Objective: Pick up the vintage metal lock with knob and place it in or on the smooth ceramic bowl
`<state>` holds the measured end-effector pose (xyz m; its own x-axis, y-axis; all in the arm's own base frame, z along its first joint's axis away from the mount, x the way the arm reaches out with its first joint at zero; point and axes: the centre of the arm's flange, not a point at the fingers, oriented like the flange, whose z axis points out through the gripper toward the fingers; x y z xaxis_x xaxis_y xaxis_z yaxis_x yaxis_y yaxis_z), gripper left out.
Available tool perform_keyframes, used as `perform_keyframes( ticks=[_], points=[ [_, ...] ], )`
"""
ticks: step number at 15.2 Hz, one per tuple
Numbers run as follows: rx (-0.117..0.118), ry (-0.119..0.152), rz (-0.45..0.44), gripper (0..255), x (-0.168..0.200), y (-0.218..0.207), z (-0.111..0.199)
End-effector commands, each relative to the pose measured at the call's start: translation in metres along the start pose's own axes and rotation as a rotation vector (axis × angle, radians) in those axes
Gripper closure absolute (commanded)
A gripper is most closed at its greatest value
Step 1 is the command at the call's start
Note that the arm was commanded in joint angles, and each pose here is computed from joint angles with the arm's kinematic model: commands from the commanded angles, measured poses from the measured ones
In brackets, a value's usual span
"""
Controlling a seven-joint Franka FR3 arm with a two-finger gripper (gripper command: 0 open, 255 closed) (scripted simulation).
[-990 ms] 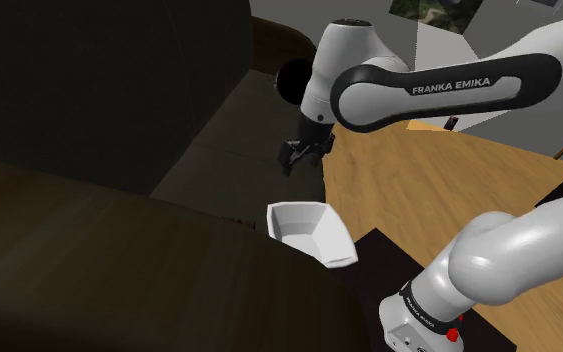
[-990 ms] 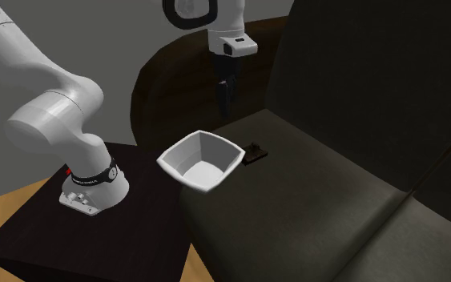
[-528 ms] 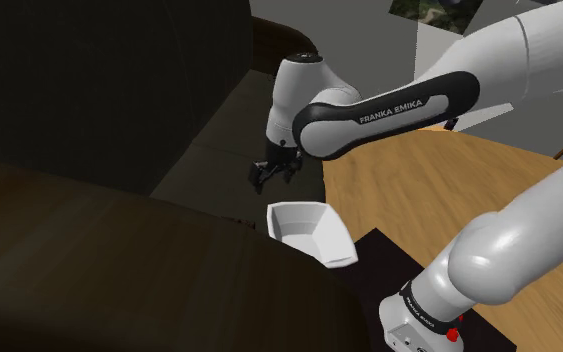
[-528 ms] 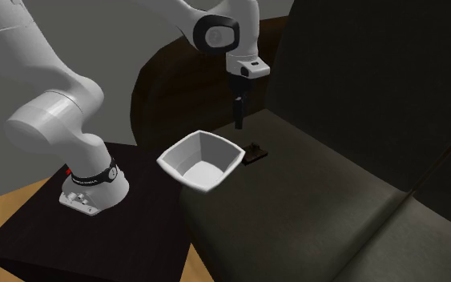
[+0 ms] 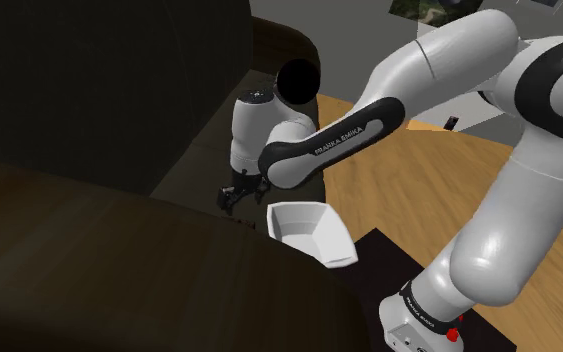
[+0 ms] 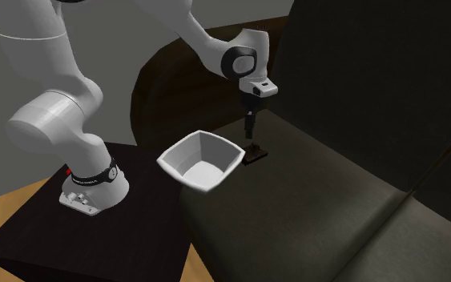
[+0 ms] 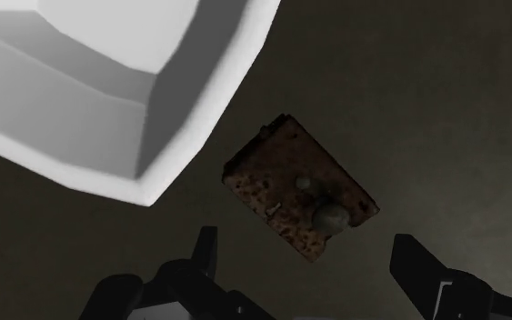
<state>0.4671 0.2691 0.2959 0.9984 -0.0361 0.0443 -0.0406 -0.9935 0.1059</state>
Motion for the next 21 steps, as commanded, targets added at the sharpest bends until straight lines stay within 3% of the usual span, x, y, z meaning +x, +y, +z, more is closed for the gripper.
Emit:
perform_keyframes(
  ticks=[1, 3, 11, 19, 20, 21],
  points=[
    [-0.004, -0.001, -0.005, 0, 0.009, -0.018, 0.018],
    [-0.008, -0.003, -0.01, 0, 0.016, -0.035, 0.037],
    [-0.008, -0.003, -0.01, 0, 0.016, -0.036, 0.079],
    [-0.008, -0.003, -0.01, 0, 0.016, -0.036, 0.079],
    [-0.008, -0.003, -0.01, 255, 0.016, -0.036, 0.079],
    [-0.008, -0.003, -0.01, 255, 0.016, -0.036, 0.079]
  ],
)
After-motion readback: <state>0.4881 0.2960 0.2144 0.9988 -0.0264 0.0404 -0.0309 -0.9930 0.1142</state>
